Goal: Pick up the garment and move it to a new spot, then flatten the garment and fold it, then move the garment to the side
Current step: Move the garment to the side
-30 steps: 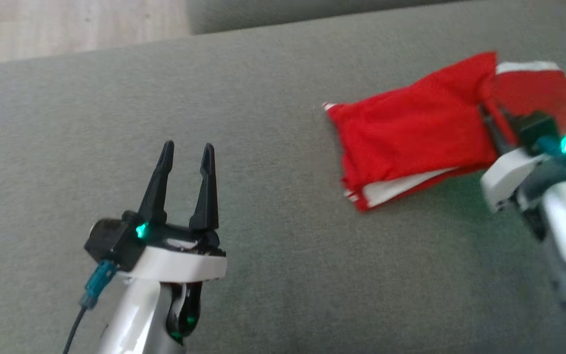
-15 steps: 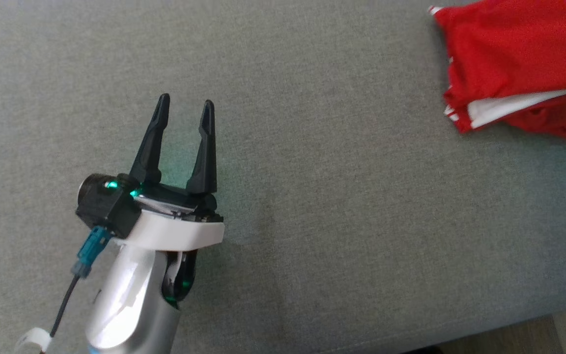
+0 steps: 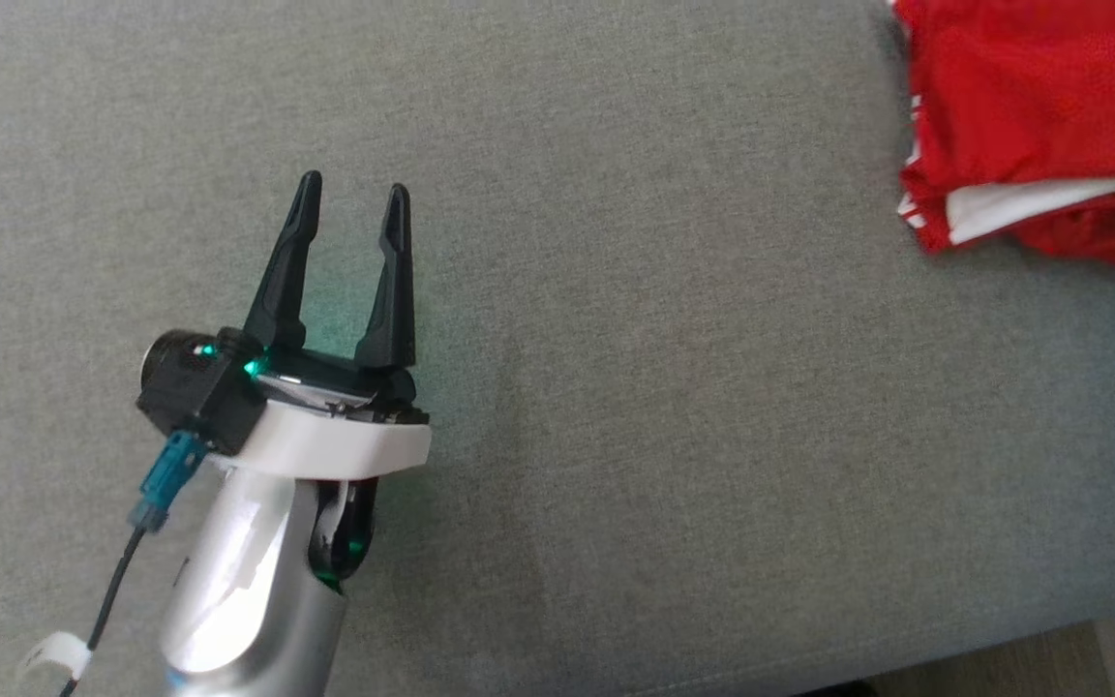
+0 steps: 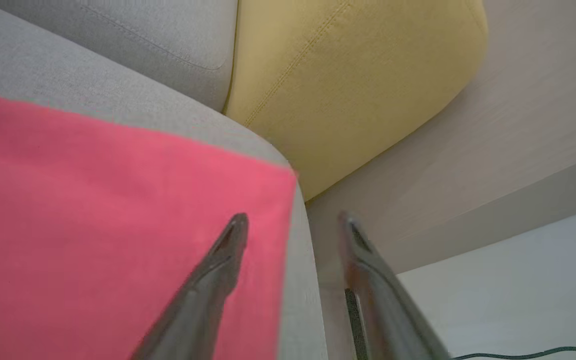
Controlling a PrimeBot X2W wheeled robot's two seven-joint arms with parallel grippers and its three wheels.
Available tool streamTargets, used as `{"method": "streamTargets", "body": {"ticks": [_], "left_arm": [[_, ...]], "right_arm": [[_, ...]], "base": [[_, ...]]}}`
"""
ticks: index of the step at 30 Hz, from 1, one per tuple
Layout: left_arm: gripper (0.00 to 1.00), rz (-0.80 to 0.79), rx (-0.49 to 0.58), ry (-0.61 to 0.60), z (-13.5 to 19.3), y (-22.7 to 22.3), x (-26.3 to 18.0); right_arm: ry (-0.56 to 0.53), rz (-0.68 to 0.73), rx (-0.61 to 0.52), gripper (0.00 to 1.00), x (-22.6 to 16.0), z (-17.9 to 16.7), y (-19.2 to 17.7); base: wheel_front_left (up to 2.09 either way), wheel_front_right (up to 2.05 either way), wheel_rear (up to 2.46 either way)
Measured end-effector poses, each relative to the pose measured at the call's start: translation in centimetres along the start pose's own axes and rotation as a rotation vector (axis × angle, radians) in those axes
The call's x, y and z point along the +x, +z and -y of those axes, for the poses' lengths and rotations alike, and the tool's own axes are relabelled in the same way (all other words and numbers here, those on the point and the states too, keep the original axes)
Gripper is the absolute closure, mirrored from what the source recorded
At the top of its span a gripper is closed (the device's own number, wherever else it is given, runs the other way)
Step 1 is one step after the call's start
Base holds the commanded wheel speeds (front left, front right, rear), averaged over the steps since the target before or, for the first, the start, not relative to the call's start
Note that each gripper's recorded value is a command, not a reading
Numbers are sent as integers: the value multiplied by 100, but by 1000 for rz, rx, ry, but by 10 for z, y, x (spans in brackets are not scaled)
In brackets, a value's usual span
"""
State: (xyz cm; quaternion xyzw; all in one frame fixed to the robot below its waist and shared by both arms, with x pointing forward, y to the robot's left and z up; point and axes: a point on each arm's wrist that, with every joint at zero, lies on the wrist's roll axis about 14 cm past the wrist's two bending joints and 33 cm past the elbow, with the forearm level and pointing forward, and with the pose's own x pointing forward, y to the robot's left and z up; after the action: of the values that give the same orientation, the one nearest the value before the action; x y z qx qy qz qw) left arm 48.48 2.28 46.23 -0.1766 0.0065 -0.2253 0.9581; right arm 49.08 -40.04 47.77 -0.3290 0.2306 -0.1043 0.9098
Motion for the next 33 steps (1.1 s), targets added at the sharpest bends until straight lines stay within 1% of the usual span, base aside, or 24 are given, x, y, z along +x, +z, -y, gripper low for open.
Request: {"method": "streamTargets", "body": {"ticks": [6, 11, 18, 22, 24, 27, 31, 33], "left_arm": [[0, 36, 22, 11, 0, 19, -5], [0, 74, 43, 26, 4, 40, -19], [0, 142, 72, 74, 4, 73, -51], [0, 175, 93, 108, 3, 88, -70], [0, 179, 100, 125, 1, 91, -80], [0, 179, 108, 161, -3, 92, -98], [0, 162, 109, 212, -12, 86, -123], [0, 149, 111, 239, -17, 82, -133]], "right_arm": [[-39, 63, 48, 0, -12, 13, 19], [-40, 194, 129, 0, -33, 10, 58], [29, 466, 354, 0, -83, -17, 128], [89, 588, 496, 0, -114, -39, 156], [118, 623, 577, 0, -128, -52, 163], [141, 655, 675, 0, -145, -66, 161], [187, 653, 768, 0, -158, -88, 145], [226, 642, 836, 0, -163, -103, 135]], "base": [[0, 0, 0], [0, 0, 0], [0, 0, 0], [0, 0, 0], [0, 0, 0], [0, 0, 0], [0, 0, 0], [0, 0, 0]]}}
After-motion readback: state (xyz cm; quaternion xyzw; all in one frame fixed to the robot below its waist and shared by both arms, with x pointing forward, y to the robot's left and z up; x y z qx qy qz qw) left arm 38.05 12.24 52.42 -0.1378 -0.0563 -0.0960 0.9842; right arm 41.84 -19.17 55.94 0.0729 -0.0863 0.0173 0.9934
